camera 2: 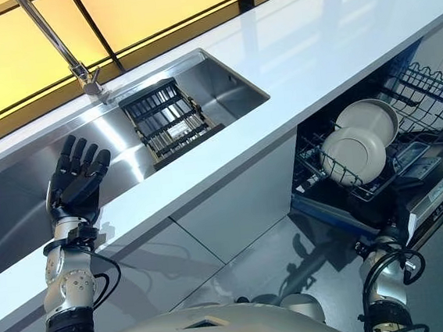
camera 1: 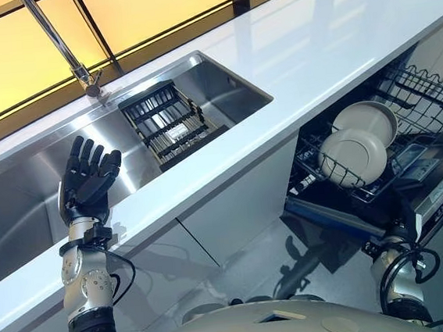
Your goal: Pick up plates and place into dishwasher.
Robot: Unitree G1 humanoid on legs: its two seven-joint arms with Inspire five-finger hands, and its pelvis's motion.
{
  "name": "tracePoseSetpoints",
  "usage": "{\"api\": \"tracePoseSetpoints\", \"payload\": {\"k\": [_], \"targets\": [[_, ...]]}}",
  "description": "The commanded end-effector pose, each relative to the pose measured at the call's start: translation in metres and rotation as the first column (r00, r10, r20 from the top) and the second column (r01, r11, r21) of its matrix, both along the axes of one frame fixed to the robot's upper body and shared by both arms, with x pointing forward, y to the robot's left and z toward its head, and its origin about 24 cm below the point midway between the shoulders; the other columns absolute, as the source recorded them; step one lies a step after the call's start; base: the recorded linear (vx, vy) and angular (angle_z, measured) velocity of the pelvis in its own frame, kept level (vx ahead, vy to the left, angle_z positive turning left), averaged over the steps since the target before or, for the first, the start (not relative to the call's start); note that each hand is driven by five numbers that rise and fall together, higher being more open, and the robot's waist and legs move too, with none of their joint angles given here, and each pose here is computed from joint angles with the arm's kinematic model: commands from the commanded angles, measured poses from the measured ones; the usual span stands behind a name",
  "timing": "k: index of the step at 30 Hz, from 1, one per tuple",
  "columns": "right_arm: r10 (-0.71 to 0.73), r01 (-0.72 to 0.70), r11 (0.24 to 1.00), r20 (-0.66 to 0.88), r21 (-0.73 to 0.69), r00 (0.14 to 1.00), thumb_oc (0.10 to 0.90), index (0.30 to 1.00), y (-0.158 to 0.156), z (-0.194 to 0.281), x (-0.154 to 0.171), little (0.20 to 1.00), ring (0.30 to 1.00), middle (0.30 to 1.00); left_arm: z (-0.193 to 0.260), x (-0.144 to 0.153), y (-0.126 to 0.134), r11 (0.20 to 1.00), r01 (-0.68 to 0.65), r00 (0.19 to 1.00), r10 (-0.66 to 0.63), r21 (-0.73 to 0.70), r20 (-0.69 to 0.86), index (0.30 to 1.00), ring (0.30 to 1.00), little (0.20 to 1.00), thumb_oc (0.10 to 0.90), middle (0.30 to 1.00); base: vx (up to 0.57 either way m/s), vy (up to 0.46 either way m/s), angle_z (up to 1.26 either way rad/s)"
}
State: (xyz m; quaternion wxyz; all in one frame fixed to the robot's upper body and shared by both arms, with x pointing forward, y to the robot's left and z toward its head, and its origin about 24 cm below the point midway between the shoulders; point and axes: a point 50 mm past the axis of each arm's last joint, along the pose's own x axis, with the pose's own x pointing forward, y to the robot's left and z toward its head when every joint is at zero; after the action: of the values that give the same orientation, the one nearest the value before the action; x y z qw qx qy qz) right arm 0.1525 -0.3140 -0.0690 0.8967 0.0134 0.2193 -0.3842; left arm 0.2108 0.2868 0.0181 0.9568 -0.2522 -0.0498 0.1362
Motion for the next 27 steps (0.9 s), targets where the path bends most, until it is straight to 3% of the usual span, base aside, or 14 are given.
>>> {"api": "tracePoseSetpoints", "payload": {"k": [1,12,20,27], "targets": [[0.024,-0.004,0.992,0.162,-0.125,0.987,0.800,0.900,-0.027,0.042,0.034,0.900,0.900,0.900,0.006,-0.012,0.028,0.996,-0.046,0.999,0.048,0.081,-0.024,0.900,0.900,0.900,0.800,0.900,0.01,0.010,0.03],[0.078,-0.079,0.997,0.203,-0.001,0.976,0.800,0.900,-0.021,0.041,0.044,0.900,0.900,0.900,0.003,-0.007,0.022,0.997,-0.021,0.998,0.025,0.078,-0.055,0.900,0.900,0.900,0.800,0.900,0.01,0.002,0.01],[0.151,-0.158,0.987,0.263,0.007,0.953,0.800,0.900,-0.023,0.051,0.053,0.900,0.900,0.900,0.003,-0.005,0.017,0.997,0.010,0.997,-0.004,0.077,-0.077,0.900,0.900,0.900,0.800,0.900,0.05,0.029,0.01],[0.252,-0.281,0.960,0.396,0.016,0.883,0.800,0.900,-0.017,0.074,0.077,0.900,0.900,0.900,-0.001,-0.009,0.015,0.997,0.026,0.993,-0.018,0.067,-0.116,0.900,0.900,0.900,0.800,0.900,0.07,0.076,0.06]]}}
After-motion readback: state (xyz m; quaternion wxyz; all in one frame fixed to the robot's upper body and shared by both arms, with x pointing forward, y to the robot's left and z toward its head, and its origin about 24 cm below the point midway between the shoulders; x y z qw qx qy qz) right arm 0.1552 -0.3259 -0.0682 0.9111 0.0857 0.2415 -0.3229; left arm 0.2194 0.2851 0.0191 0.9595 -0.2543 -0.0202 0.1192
